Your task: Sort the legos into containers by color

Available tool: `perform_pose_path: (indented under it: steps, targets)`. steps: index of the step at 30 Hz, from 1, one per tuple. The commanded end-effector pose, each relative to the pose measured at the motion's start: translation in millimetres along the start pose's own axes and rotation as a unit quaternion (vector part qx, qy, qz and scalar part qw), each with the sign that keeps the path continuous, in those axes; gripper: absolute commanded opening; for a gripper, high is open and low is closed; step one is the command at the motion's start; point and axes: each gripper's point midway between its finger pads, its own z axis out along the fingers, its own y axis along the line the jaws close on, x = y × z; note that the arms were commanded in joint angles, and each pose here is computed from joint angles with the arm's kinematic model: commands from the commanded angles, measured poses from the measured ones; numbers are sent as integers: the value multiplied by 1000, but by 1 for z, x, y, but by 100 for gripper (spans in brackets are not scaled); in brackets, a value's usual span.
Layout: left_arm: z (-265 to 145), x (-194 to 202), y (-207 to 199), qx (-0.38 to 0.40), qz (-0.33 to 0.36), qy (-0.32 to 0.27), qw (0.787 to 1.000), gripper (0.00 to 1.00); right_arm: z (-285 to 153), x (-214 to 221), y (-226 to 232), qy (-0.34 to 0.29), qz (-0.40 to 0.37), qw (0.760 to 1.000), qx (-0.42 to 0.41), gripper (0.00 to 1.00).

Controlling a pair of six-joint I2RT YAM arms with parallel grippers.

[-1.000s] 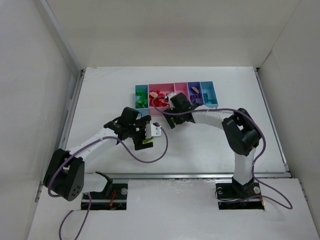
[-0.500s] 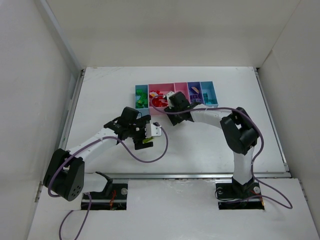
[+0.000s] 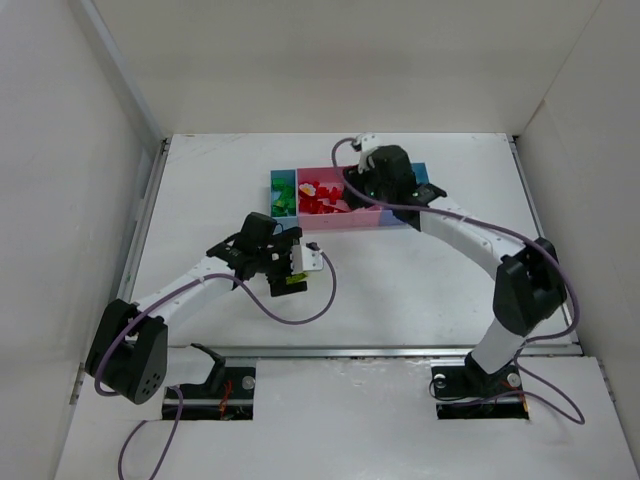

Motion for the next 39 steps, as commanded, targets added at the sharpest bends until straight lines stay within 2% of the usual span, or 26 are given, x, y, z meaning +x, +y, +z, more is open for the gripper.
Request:
perform_pose_path:
  steps: [1,7,10,11,12,14,15,19,20,21,24,25,27,29,30,33,39]
  targets:
    - [-4,-6,2,-11,5,-11,1000,100,24,-17,-54,-26,96,992,75,12]
    - [-6,0,1,-20,5,2,1000,100,53,-17,-88,6,115,987,112,14]
    - [-6,0,1,-20,5,2,1000,100,58,-20,-92,14,109,986,121,32]
    - [-6,0,1,-20,5,2,1000,100,61,-15,-93,20,98,987,122,48]
    - [-6,0,1,-20,5,2,1000,100,62,-19,-88,19,87,991,102,57]
    - [-6,0,1,-20,5,2,1000,100,59,-27,-85,8,82,992,93,68]
    - [-6,-1,3,-24,7,-1,1000,100,59,-23,-85,13,76,993,94,77]
    - [-5,2,0,-21,6,2,1000,100,44,-37,-89,-5,65,992,107,95]
    - [-5,2,0,-21,6,2,1000,100,42,-31,-89,2,59,992,107,95]
    - [-5,0,2,-24,7,-1,1000,100,34,-40,-83,-10,46,994,102,100]
    - [-7,-2,5,-34,-6,-3,999,100,21,-46,-58,-20,7,997,70,100]
    - [-8,-2,13,-53,-11,-1,999,100,19,-44,-48,-17,-34,998,50,100]
    - [-11,-2,17,-70,-29,3,997,100,16,-27,-1,3,-92,995,-48,100]
    - [-17,-2,23,-80,-40,-1,996,100,10,-13,28,19,-151,981,-118,100]
    - [-21,0,22,-76,-43,-3,996,100,4,5,51,42,-156,973,-168,100]
    - [-33,7,16,-59,-30,4,998,100,9,38,69,96,-149,962,-208,99]
    - [-59,11,8,-85,18,0,996,100,17,66,125,116,-148,945,-268,99]
